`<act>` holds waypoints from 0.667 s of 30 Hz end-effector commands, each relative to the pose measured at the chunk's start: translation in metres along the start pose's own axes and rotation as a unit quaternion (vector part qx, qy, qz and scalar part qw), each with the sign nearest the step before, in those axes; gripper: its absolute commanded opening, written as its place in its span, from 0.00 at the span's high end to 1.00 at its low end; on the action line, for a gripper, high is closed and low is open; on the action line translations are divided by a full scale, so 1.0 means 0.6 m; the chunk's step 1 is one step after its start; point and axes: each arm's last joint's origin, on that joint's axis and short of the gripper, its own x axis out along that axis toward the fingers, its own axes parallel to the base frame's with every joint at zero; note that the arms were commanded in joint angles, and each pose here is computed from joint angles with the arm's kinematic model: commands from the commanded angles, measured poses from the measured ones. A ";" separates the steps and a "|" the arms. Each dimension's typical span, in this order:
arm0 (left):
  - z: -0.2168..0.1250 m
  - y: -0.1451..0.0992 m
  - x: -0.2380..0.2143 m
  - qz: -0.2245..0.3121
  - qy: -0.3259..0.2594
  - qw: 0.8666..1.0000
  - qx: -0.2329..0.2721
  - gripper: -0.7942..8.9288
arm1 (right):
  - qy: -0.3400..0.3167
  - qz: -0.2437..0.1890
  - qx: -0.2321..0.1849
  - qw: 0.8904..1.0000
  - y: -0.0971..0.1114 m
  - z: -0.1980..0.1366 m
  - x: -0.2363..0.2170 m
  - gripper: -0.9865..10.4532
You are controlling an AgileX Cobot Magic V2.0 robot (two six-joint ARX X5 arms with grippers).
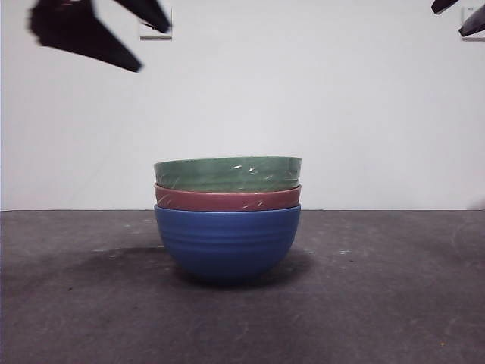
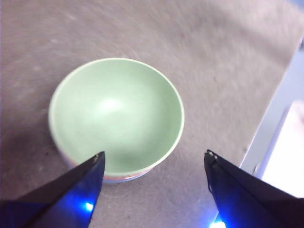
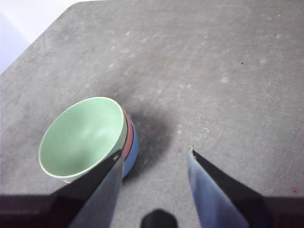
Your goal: Pick up the green bowl on the top,put the green bowl on the left,pick up the red bowl in the middle,put the red bowl on the right
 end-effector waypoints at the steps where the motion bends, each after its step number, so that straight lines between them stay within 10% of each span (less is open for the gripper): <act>1: 0.015 -0.017 0.028 -0.003 0.043 0.996 0.078 0.56 | -0.001 0.000 -0.001 1.000 -0.001 0.002 0.001 0.72; 20: 0.013 -0.048 0.190 -0.019 0.194 0.960 0.200 0.57 | 0.001 0.000 0.000 1.000 -0.002 0.002 0.003 0.72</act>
